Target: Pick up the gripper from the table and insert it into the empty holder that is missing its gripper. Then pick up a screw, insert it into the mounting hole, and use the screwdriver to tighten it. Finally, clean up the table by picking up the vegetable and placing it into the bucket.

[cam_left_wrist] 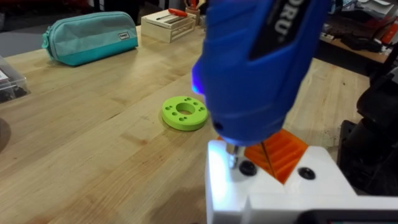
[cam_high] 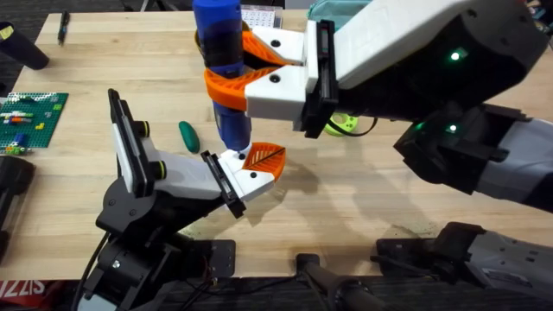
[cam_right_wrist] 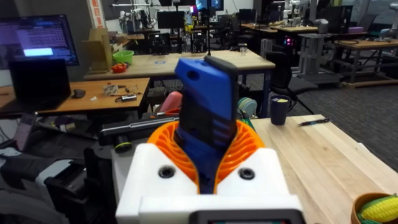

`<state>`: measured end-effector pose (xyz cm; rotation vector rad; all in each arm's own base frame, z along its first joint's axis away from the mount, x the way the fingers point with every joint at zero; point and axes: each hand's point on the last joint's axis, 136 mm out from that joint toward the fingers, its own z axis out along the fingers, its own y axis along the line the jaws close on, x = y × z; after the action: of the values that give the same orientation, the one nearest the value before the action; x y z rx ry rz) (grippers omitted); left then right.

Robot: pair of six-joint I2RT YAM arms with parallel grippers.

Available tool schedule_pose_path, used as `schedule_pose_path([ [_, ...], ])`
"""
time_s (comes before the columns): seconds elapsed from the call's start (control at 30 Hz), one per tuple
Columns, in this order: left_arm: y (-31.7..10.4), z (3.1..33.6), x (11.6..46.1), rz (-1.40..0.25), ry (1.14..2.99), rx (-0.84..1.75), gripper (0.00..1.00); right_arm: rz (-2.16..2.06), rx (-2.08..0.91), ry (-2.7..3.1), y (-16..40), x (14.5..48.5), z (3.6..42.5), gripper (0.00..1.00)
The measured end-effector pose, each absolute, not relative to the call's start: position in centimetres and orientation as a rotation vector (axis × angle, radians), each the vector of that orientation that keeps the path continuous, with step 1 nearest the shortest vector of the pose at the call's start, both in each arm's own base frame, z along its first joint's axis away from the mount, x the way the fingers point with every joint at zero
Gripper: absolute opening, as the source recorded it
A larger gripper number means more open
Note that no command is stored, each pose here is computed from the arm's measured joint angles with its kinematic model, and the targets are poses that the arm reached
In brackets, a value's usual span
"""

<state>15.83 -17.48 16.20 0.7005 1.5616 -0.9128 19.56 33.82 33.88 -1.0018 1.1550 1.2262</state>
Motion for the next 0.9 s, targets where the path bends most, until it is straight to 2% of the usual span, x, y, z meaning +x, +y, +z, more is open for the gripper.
schedule_pose_path([
  [0.17, -17.5, 16.2, 15.8, -0.917, 1.562, 0.696, 0.019, 1.221, -0.994, 1.148, 33.8, 19.7, 34.0, 0.098],
  [0.4, -17.5, 16.3, 15.8, -0.916, 1.562, 0.696, 0.018, 1.204, -0.977, 1.010, 33.3, 19.1, 36.3, 0.096],
  [0.9, -17.5, 16.3, 15.8, -0.917, 1.562, 0.695, 0.020, 1.235, -0.968, 1.036, 33.4, 19.1, 36.2, 0.096],
])
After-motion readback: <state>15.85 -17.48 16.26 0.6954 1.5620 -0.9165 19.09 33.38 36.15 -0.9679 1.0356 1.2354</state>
